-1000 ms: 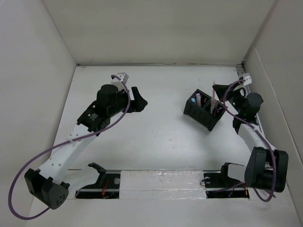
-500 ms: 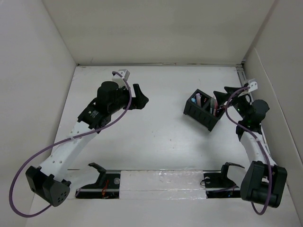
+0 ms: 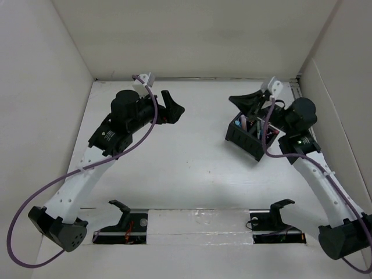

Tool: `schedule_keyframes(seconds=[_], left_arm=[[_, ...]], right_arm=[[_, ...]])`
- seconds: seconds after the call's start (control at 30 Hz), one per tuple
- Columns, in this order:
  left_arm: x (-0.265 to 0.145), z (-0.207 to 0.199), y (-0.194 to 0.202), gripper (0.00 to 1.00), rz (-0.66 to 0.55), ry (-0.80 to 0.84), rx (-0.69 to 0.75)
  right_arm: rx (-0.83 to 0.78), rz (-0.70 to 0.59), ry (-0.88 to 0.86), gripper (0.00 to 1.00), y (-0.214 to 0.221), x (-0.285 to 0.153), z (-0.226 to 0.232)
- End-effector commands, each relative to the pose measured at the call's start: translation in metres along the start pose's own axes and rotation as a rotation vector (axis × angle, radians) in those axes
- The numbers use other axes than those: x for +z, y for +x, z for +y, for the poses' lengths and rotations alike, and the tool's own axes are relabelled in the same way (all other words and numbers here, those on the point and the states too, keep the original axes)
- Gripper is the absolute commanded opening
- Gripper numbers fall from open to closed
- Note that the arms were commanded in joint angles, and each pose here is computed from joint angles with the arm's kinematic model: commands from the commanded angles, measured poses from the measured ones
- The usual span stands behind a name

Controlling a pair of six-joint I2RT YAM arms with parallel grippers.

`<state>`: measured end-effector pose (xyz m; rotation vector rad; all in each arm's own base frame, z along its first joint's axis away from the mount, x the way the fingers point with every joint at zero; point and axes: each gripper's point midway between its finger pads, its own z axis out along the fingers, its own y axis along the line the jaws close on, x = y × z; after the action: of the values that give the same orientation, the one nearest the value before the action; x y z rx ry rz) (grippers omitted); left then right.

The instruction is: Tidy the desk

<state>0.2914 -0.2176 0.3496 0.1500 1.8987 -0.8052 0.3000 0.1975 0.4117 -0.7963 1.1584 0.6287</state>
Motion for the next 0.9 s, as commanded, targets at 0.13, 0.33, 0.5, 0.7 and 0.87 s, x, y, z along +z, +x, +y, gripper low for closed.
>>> schedule_keyframes(seconds=[0.13,0.33,0.5,0.7,0.87], left_arm=[[-0.037,-0.022,-0.052,0.85,-0.182,0.029,-0.017],[-0.046,-0.008,-0.041,0.87,-0.203,-0.016,-0.045],[-0.044,-0.006,-0.018,0.87,-0.152,0.004,-0.1],[-0.046,-0.006,-0.019,0.86,-0.158,-0.002,-0.114],[-0.046,-0.005,-0.018,0.86,-0.151,-0.011,-0.122]], right_arm=[[-0.047,0.121,-0.298,0.0,0.016,0.036,0.109],[0.063,0.257,-0.368,0.24,0.082,0.031,0.166],[0.095,0.31,-0.373,0.52,0.11,0.034,0.186],[0.078,0.301,-0.377,0.55,0.108,0.04,0.19],[0.046,0.296,-0.353,0.56,0.098,0.043,0.182]])
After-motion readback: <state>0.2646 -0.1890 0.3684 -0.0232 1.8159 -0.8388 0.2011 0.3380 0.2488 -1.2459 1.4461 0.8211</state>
